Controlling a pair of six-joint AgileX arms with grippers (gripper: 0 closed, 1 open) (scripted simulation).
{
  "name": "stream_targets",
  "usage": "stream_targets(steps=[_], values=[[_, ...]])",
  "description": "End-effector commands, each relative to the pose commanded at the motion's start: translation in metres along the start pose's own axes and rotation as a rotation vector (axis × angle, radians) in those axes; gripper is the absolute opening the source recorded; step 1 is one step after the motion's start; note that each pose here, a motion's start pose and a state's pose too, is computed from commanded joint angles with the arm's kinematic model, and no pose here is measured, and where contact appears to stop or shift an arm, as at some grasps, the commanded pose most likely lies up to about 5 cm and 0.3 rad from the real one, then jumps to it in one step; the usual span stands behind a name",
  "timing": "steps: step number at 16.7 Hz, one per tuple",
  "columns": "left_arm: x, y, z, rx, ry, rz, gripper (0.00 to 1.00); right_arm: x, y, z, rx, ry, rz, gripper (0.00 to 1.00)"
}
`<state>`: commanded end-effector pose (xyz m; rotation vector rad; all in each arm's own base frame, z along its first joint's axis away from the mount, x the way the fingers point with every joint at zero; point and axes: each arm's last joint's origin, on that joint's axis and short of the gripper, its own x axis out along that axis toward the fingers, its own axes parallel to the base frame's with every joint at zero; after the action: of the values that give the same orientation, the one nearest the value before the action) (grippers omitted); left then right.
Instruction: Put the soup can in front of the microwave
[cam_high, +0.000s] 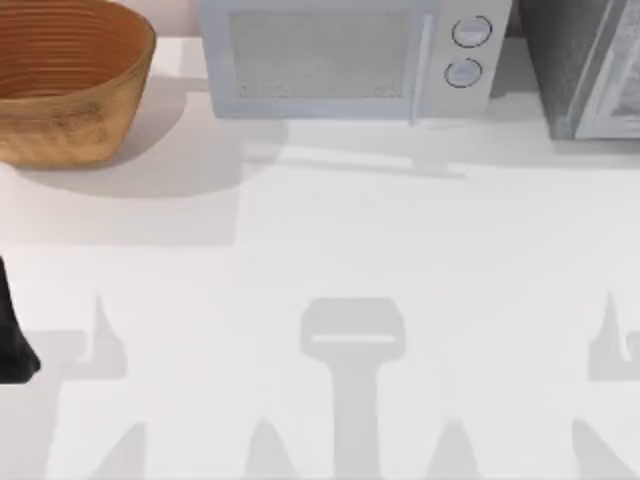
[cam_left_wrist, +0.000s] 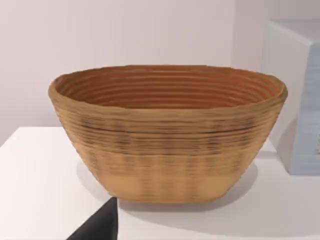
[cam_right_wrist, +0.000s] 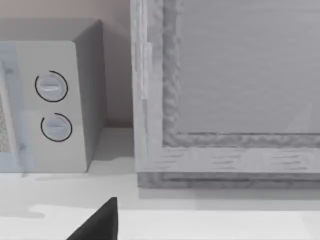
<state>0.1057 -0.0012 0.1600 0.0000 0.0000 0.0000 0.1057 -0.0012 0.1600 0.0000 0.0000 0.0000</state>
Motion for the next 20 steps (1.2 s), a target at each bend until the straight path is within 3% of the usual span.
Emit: stream_targets(steps=[5, 12, 16, 20], values=[[0.001, 0.001, 0.007, 0.046, 0.061, 0.000, 1.00, 0.000, 0.000, 0.000, 0.000, 0.000, 0.000, 1.00], [0.028, 0.009, 0.049, 0.366, 0.483, -0.039, 1.00, 0.000, 0.000, 0.000, 0.000, 0.000, 0.000, 1.00], [0.070, 0.024, 0.073, 0.547, 0.816, -0.144, 1.00, 0.000, 0.000, 0.000, 0.000, 0.000, 0.000, 1.00], [0.124, 0.051, 0.082, 0.652, 1.127, -0.314, 1.00, 0.000, 0.000, 0.000, 0.000, 0.000, 0.000, 1.00]])
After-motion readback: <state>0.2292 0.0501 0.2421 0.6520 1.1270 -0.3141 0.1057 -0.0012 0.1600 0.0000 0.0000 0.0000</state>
